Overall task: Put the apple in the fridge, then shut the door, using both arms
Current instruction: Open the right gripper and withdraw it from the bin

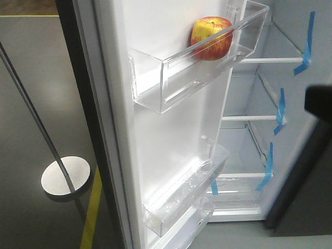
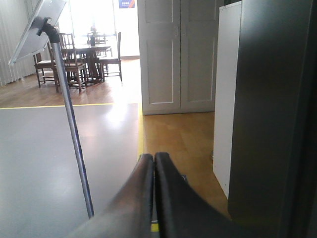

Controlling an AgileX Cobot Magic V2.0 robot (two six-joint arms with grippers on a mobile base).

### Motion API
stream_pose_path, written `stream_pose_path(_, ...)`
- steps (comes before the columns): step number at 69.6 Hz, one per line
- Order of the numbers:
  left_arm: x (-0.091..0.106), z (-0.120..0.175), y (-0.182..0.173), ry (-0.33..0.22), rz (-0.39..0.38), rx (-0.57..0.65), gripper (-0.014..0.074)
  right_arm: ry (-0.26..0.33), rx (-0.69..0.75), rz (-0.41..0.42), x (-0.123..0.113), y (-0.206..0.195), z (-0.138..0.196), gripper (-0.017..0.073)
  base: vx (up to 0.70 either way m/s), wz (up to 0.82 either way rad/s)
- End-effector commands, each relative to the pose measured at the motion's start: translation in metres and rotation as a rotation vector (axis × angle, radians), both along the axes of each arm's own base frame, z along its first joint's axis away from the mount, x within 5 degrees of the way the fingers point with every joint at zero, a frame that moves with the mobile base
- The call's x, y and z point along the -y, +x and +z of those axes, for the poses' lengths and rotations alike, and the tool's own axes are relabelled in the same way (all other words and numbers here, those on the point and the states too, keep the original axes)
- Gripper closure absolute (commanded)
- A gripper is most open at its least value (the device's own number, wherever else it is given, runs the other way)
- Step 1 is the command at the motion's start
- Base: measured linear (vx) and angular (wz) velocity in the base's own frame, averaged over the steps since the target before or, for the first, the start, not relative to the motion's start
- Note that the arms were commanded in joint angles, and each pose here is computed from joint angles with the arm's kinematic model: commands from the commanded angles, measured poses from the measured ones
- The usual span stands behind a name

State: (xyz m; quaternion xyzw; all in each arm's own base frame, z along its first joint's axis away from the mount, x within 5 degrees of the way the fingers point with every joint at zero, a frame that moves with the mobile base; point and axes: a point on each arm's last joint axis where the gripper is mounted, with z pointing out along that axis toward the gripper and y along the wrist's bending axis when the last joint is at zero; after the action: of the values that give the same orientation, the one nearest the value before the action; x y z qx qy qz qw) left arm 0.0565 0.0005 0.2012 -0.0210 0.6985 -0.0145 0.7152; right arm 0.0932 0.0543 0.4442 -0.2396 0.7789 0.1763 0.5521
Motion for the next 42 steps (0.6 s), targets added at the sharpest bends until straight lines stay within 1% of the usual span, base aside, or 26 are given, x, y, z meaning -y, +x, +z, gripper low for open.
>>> stream_pose_path(1,0.0,0.003,-0.001,-0.007,0.0,0.073,0.06,0.05,0.005,0.023,0.001,-0.019,-0.009,0.0001,0.0,0.0)
stream_pose_path(7,0.0,0.003,-0.001,-0.007,0.0,0.073,0.06,0.048,-0.05,0.056,0.002,-0.036,-0.029,0.0001,0.0,0.0)
stream_pose_path(17,0.0,0.003,-0.001,-0.007,0.0,0.073,0.06,0.057,-0.125,0.068,0.005,-0.057,-0.062,0.0001,0.0,0.0)
stream_pose_path(21,0.0,0.003,-0.001,-0.007,0.0,0.073,0.06,0.062,-0.134,0.075,0.006,-0.065,-0.072,0.0001,0.0,0.0)
stream_pose_path(29,0.0,0.003,-0.001,-0.007,0.0,0.073,0.06,0.098,-0.142,0.09,0.007,-0.079,-0.09,0.0001,0.0,0.0)
stream_pose_path(42,0.0,0.003,-0.001,-0.007,0.0,0.073,0.06,0.123,-0.166,0.11,0.009,-0.099,-0.119,0.0001,0.0,0.0)
